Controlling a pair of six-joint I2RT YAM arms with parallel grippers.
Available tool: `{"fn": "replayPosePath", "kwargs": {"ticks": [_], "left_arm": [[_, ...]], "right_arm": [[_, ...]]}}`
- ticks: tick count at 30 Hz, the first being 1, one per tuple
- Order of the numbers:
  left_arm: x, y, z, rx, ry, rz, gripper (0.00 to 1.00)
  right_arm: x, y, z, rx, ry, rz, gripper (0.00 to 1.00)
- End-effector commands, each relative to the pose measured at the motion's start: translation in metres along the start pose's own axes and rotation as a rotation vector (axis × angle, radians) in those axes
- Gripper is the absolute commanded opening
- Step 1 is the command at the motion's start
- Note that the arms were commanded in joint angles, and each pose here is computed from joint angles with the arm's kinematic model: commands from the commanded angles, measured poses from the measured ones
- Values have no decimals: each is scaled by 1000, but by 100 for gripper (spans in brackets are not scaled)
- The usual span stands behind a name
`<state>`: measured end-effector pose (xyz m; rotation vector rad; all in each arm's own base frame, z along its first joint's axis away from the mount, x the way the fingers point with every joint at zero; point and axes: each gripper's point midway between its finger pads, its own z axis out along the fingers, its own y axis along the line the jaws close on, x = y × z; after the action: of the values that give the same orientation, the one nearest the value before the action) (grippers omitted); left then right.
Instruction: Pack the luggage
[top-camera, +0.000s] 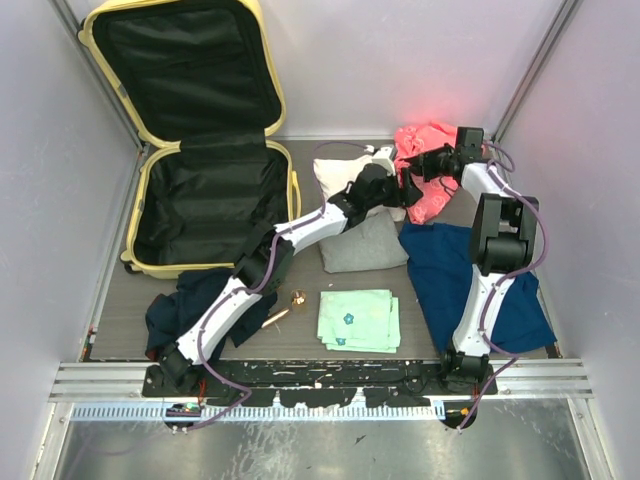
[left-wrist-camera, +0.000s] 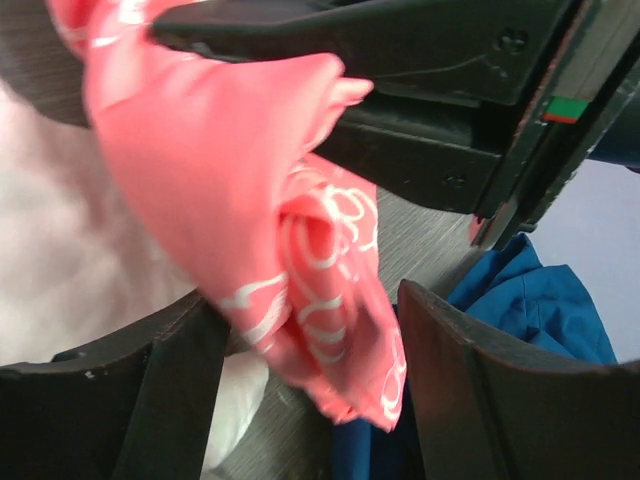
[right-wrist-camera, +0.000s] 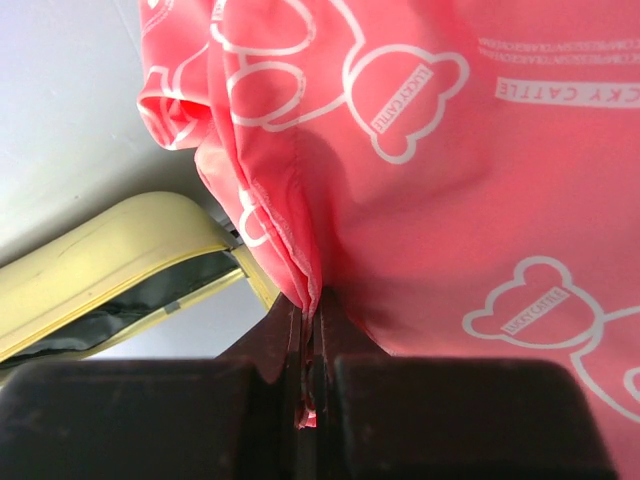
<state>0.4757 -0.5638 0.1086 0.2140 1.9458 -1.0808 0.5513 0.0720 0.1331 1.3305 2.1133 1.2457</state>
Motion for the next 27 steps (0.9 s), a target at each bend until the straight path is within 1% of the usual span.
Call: {"fn": "replayPosePath", "kwargs": {"ticks": [1, 3, 5, 6, 7, 9, 10, 12, 14, 15, 16, 18, 20, 21, 22, 24, 27], "left_arm": [[-36, -37, 3, 86, -124, 80, 63], [-36, -38, 3, 79, -120, 78, 52], [-39, -34, 1, 52, -115, 68, 36], [-41, -31, -1, 40, -109, 55, 27], [-43, -29, -4, 37, -100, 39, 18], [-50, -24, -10, 30, -80, 4, 1], [-53, -23, -14, 33, -70, -9, 0], [-61, -25, -23, 52, -49, -20, 0], [-63, -30, -31, 80, -2, -22, 0], [-63, -33, -36, 94, 29, -21, 0], [-60, -35, -41, 100, 72, -23, 0], [-56, -36, -51, 111, 135, -49, 0], [-52, -33, -60, 110, 179, -83, 0], [-50, -31, -63, 110, 199, -97, 0], [-48, -30, -67, 114, 222, -107, 0], [-45, -28, -73, 121, 261, -120, 0], [-43, -22, -82, 125, 315, -129, 0]], "right_arm": [[30, 58, -28, -150, 41, -14, 1], [31, 60, -27, -156, 43, -4, 1], [29, 64, -29, -162, 37, -10, 1], [26, 67, -32, -171, 30, -23, 4], [23, 68, -34, -177, 24, -34, 11], [11, 70, -40, -191, 3, -64, 31], [2, 70, -45, -202, -14, -87, 40], [-20, 67, -53, -213, -46, -125, 53], [-46, 61, -62, -214, -90, -165, 65], [-61, 58, -69, -210, -124, -192, 74], [-77, 56, -75, -204, -160, -245, 88], [-106, 53, -86, -168, -232, -342, 98], [-135, 55, -95, -123, -309, -480, 100], [-152, 52, -100, -68, -364, -551, 100], [-164, 50, -101, -26, -391, -627, 100], [-186, 48, -102, 67, -439, -784, 100], [-213, 38, -100, 161, -464, -937, 100]]}}
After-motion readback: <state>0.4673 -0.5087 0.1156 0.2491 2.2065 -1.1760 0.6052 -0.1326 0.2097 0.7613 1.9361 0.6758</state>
